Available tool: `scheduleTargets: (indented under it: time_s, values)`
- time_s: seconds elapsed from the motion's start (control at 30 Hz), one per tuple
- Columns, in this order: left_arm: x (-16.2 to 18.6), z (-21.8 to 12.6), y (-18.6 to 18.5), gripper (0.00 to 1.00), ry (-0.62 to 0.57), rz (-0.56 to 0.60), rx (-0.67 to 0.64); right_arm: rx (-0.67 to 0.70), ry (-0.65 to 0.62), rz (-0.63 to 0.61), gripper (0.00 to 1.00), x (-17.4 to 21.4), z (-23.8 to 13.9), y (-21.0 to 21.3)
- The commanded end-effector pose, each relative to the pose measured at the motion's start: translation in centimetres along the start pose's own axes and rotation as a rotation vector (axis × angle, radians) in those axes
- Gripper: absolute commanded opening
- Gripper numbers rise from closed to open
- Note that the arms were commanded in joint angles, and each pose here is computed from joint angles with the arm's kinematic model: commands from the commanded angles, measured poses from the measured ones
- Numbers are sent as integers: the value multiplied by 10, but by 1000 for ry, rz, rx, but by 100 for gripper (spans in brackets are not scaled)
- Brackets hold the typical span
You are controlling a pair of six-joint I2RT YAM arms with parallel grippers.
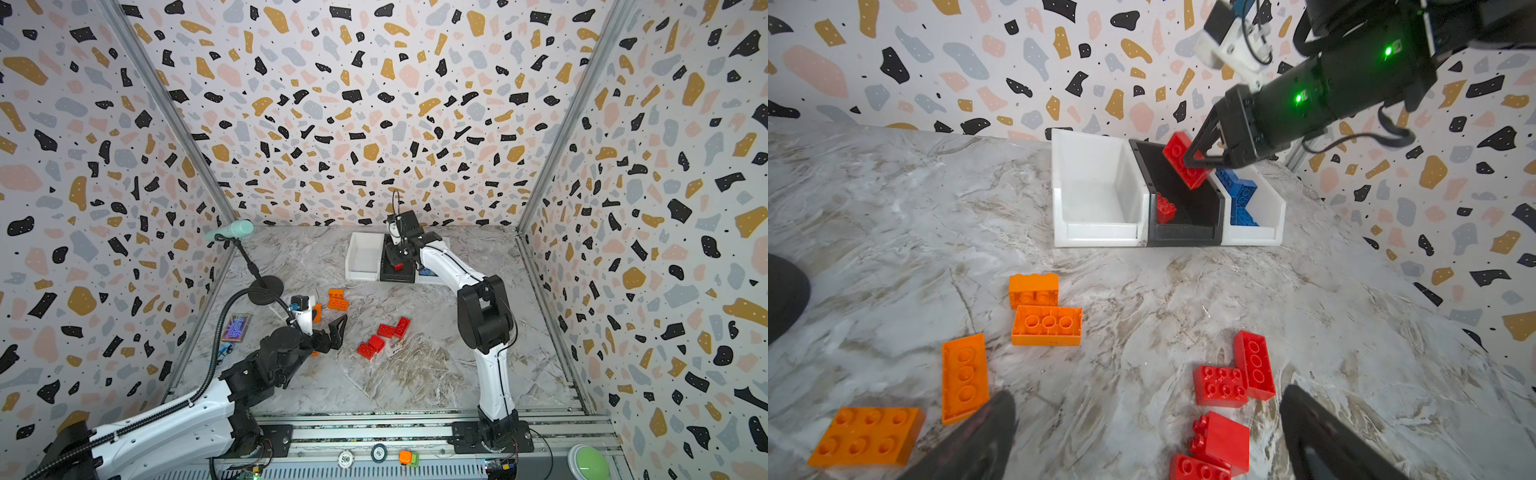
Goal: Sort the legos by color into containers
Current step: 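Carry the red brick into the black bin and release, then withdraw the right gripper to the red bricks and grasp one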
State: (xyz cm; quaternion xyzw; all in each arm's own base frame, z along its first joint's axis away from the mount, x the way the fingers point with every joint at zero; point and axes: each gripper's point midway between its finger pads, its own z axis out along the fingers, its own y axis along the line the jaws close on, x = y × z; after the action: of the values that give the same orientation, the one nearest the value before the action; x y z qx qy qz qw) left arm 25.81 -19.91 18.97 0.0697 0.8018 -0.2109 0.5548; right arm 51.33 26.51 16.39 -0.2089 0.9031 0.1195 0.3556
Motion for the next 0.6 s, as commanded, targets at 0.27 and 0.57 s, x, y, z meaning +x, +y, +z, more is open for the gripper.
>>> scheduleTargets:
  time_s: [0.27,0.57]
  values:
    - [-28,14,-20,100,-49,24,34,27,-43,69,48,-32,18,-20]
    - [-25,-5,-19,100,-40,-30,82,45,-12,95,55,-1,-35,3]
